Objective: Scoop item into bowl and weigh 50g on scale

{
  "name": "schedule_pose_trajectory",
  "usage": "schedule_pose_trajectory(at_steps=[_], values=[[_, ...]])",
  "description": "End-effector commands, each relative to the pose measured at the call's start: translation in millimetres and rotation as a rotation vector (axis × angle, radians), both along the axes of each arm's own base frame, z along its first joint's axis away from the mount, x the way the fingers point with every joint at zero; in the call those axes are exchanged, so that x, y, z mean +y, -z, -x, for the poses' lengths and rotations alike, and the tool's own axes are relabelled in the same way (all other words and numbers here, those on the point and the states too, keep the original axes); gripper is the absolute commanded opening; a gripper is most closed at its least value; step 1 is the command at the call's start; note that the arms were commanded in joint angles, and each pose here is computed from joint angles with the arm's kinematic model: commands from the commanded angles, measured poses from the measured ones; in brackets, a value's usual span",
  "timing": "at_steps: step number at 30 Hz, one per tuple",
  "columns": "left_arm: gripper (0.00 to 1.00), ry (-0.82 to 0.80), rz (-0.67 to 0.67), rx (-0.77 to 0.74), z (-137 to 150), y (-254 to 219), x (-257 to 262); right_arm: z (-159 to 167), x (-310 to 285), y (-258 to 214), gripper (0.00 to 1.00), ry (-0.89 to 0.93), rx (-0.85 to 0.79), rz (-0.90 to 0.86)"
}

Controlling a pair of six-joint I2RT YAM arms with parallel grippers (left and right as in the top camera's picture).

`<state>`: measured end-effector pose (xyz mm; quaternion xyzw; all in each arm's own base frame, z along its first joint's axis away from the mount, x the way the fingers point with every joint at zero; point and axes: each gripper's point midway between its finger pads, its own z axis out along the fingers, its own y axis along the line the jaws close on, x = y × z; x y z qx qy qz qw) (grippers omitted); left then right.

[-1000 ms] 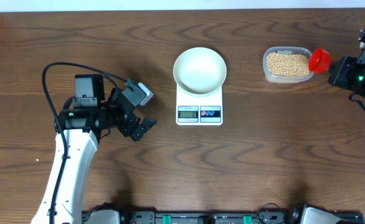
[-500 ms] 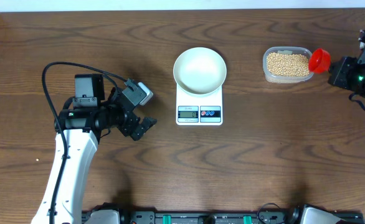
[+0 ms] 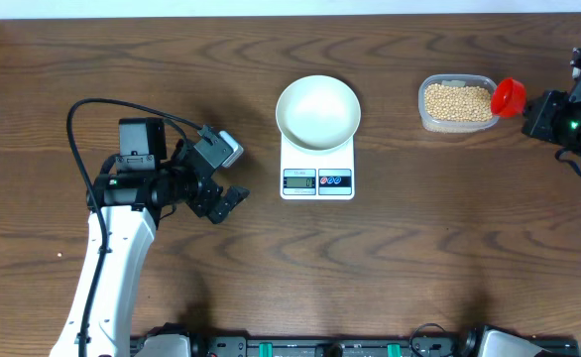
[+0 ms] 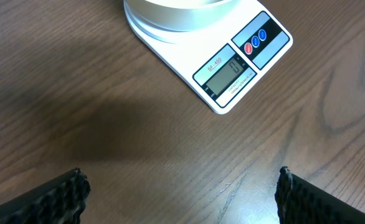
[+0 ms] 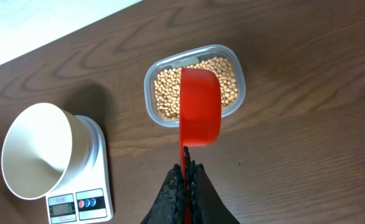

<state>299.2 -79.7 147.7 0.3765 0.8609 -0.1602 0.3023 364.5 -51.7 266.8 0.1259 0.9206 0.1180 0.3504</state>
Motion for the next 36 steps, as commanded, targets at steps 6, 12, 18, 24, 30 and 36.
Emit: schedule_pose_trajectory(at_steps=[6,12,18,24,30,36], values=[[0.98,0.0,-0.004,0.0,0.4,0.3,-0.2,-1.1,-2.1,-7.5,0.01,-0.004,-0.015,0.013],[0.98,0.0,-0.004,0.0,0.5,0.3,-0.2,-0.6,-2.0,-6.9,0.01,-0.004,-0.012,0.013],[0.98,0.0,-0.004,0.0,0.5,0.3,-0.2,1.1,-1.5,-5.5,0.01,-0.004,-0.002,0.01],[0.98,0.0,-0.004,0.0,0.5,0.3,-0.2,1.4,-1.4,-5.2,0.01,-0.004,-0.001,0.01],[0.98,0.0,-0.004,0.0,0.4,0.2,-0.2,1.4,-1.5,-5.2,0.01,-0.004,-0.001,0.01],[0.98,0.0,-0.004,0.0,0.5,0.3,-0.2,-0.4,-2.1,-6.8,0.01,0.025,-0.006,-0.014]])
